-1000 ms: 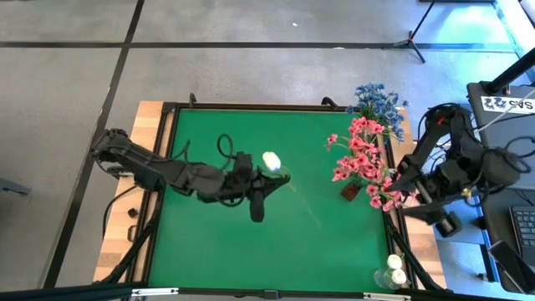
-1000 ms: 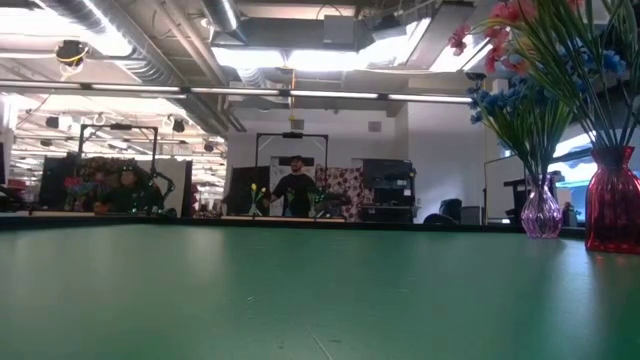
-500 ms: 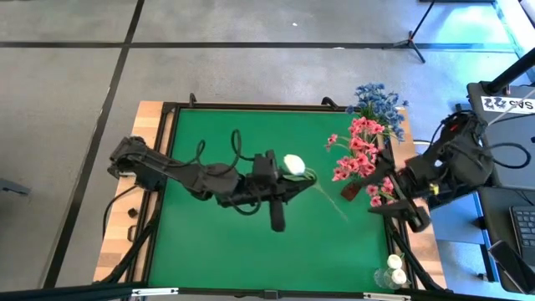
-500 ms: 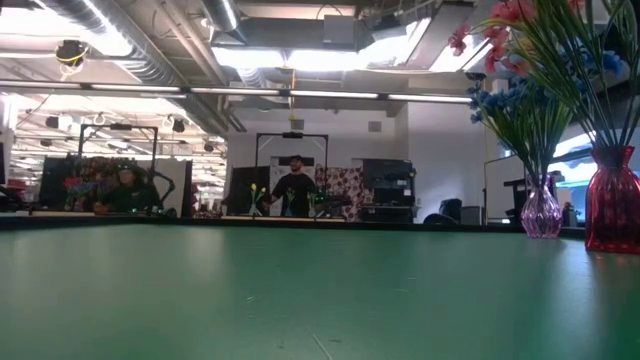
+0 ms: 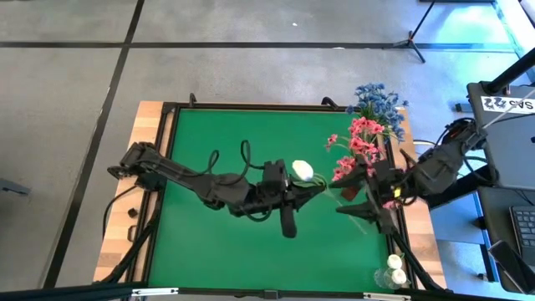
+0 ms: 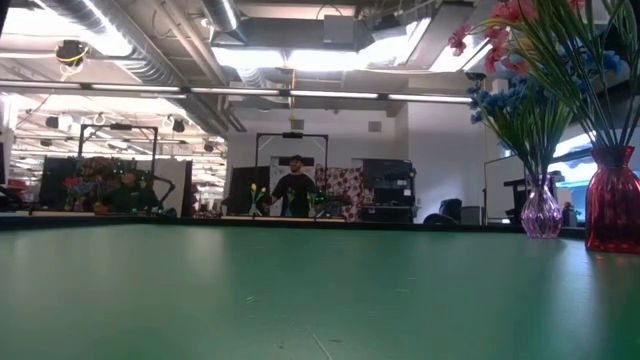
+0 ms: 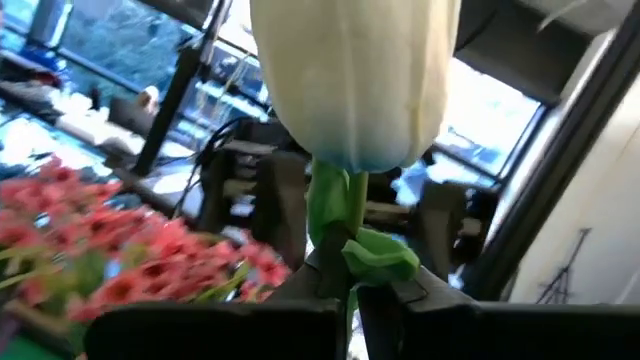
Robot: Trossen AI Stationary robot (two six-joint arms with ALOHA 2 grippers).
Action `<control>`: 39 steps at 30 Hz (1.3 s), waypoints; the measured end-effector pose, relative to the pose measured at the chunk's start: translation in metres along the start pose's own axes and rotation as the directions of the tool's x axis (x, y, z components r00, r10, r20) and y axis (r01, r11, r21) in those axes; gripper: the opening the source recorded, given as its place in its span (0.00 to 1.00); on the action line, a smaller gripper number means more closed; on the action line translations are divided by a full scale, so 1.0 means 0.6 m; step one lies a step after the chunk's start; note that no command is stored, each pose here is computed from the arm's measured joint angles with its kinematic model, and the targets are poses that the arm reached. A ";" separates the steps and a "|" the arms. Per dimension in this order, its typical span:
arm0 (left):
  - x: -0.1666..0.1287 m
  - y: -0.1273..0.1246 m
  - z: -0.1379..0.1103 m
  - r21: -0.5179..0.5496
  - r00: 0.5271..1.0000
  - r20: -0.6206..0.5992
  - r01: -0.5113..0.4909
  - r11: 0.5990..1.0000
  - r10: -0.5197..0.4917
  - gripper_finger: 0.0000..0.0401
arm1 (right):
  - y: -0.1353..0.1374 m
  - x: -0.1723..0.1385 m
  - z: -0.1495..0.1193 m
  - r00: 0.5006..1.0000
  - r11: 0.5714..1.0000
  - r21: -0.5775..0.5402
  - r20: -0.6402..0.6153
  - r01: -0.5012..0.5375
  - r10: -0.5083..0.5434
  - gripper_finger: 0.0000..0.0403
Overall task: Sort flowers into vase by color
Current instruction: Put the white flower into the transparent vase
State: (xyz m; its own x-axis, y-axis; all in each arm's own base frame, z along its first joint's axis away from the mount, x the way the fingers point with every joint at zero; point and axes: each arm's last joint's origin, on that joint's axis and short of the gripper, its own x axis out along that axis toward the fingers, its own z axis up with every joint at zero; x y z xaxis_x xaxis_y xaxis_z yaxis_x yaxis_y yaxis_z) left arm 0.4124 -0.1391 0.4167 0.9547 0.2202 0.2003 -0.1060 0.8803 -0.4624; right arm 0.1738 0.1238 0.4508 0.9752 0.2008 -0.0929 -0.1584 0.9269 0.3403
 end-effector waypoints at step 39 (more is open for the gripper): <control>-0.031 -0.030 -0.050 0.004 0.948 -0.287 0.146 0.989 -0.139 0.10 | 0.020 0.073 -0.050 0.967 0.985 0.099 -0.198 -0.144 0.161 0.03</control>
State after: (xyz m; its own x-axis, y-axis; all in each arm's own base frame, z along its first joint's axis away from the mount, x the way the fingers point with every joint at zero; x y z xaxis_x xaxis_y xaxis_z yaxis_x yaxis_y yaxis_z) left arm 0.4051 -0.1715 0.3955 0.9994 -0.0343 0.0062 0.0337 0.9048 -0.4246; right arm 0.2102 0.1531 0.4225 0.8868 0.4062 -0.2203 -0.2810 0.8525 0.4407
